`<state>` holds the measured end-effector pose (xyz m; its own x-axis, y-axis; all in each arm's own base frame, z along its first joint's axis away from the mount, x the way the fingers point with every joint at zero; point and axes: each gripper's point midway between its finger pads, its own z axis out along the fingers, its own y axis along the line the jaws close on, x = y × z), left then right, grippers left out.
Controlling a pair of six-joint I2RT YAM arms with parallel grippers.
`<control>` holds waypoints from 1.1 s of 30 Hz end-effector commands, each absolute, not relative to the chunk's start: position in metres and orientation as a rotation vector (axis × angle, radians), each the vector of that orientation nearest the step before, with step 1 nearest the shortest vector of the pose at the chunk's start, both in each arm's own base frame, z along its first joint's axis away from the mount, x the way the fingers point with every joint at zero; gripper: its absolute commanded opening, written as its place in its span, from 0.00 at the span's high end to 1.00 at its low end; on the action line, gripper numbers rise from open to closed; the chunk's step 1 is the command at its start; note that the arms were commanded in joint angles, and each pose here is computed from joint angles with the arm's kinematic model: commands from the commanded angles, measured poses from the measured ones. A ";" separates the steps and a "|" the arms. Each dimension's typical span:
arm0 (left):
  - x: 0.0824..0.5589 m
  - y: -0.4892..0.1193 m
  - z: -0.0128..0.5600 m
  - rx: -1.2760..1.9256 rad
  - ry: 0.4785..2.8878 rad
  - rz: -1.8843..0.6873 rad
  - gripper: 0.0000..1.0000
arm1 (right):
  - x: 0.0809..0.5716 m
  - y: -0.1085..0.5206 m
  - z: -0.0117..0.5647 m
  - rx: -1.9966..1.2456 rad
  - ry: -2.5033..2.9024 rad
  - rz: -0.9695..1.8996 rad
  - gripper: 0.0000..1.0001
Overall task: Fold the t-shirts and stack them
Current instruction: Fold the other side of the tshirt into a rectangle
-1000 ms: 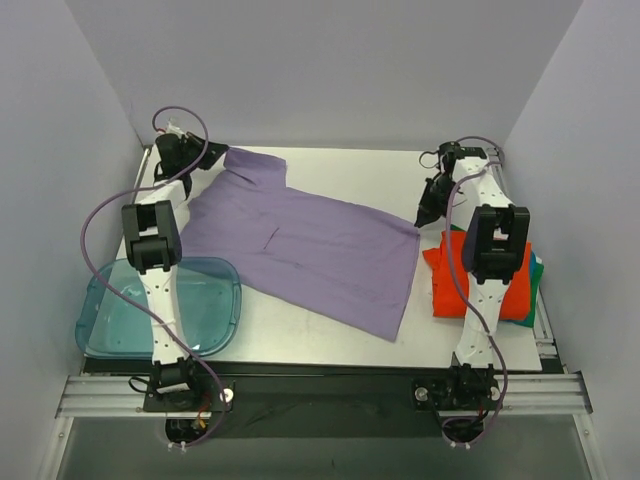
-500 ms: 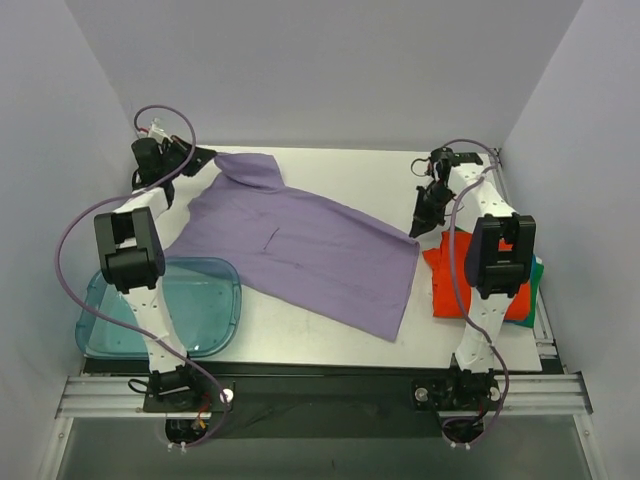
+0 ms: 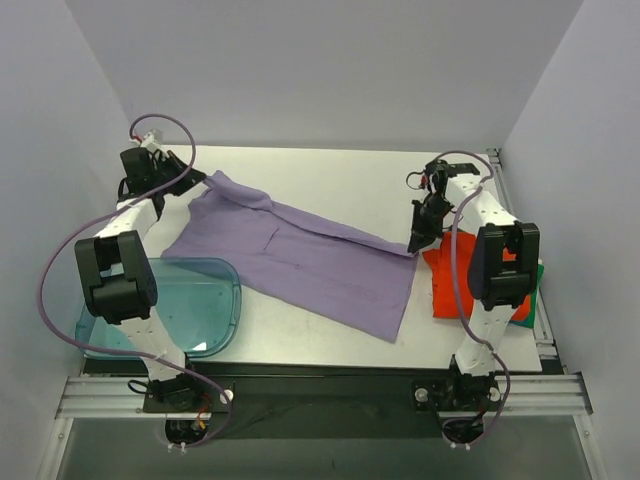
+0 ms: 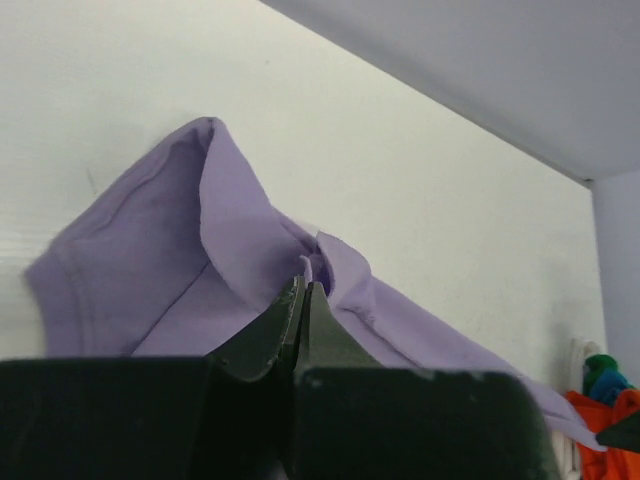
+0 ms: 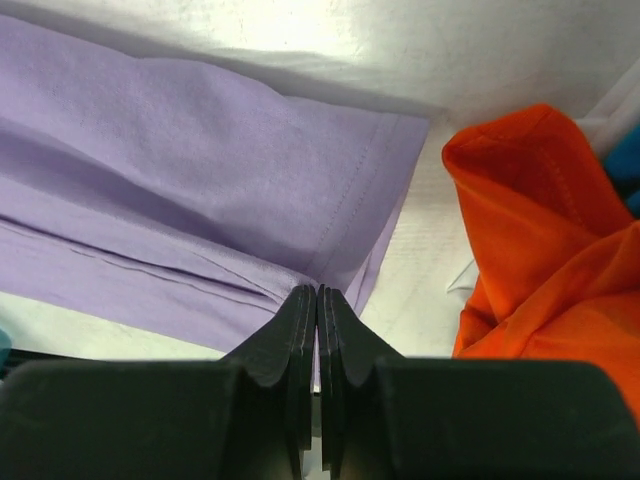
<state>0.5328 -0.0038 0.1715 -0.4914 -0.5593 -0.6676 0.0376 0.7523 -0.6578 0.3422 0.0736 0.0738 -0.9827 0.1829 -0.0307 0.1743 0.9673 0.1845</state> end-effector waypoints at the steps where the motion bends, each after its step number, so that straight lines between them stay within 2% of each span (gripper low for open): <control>1: 0.513 0.023 0.190 -0.365 1.979 -0.518 1.00 | 0.319 0.076 0.088 0.220 3.092 0.275 1.00; 14: 0.476 0.056 0.198 -0.435 1.977 -0.238 1.00 | 0.290 0.082 0.085 0.129 3.142 0.208 1.00; 33: 0.436 0.074 0.170 -0.539 2.055 -0.090 1.00 | 0.247 0.079 0.067 0.066 3.241 0.107 1.00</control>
<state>0.4409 0.0617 0.1454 -0.4859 -0.4322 -0.7597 -0.3158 0.8973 -0.3085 0.2634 0.0855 0.0528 -0.9937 0.0614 0.0941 0.0710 0.9922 0.1022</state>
